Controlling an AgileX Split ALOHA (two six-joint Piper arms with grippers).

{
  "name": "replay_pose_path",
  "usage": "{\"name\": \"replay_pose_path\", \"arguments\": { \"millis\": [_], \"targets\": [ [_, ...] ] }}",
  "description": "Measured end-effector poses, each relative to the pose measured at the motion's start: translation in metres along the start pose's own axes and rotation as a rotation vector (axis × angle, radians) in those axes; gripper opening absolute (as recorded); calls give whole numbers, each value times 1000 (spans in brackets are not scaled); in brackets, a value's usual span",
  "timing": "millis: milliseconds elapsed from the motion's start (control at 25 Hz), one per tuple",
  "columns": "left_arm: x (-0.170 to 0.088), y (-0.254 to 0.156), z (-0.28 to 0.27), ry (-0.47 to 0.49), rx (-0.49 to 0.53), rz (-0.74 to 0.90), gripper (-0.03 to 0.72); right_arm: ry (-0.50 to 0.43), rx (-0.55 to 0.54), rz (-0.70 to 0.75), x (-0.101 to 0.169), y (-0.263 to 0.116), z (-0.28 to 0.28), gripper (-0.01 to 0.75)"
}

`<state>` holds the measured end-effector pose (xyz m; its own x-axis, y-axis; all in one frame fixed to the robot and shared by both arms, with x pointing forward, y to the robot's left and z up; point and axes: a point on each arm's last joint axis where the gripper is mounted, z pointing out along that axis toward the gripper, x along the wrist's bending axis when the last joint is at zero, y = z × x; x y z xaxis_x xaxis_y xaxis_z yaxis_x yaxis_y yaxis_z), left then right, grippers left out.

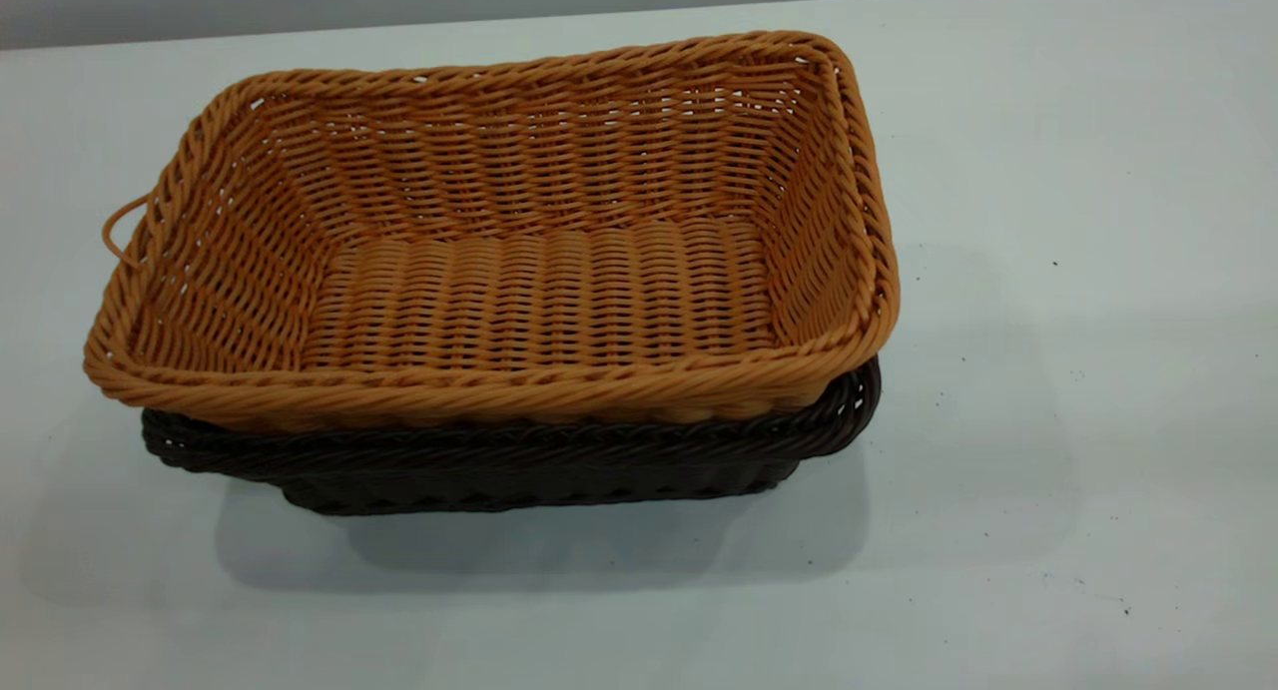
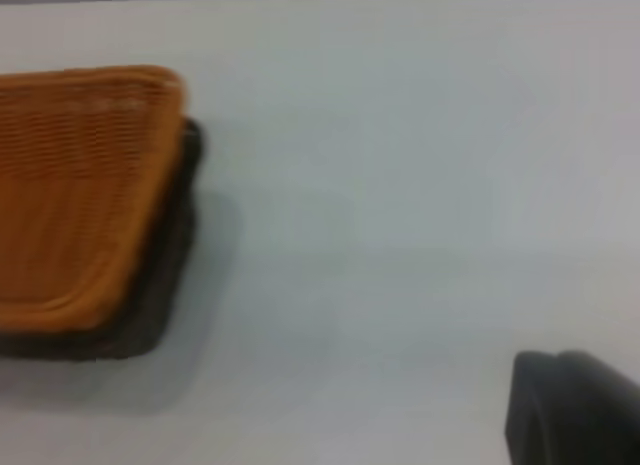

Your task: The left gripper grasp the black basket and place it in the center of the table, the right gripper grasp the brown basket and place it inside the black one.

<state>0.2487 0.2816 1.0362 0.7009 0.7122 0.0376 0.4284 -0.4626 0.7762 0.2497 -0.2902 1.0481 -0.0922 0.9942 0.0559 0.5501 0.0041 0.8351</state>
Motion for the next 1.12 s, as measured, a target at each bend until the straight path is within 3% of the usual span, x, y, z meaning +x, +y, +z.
{"name": "replay_pose_path", "arguments": {
  "millis": [320,720,1120],
  "targets": [
    [4,0,1,144,6,-116,-1,-165,18,114,-4,3,5,0],
    [11,0,1,393,20,-318,-1,-173,-55,105,-1,-2,-4,0],
    [8,-2,-3,431,-15,-332,-1,-173,-104,94,2,-7,-11,0]
  ]
}}
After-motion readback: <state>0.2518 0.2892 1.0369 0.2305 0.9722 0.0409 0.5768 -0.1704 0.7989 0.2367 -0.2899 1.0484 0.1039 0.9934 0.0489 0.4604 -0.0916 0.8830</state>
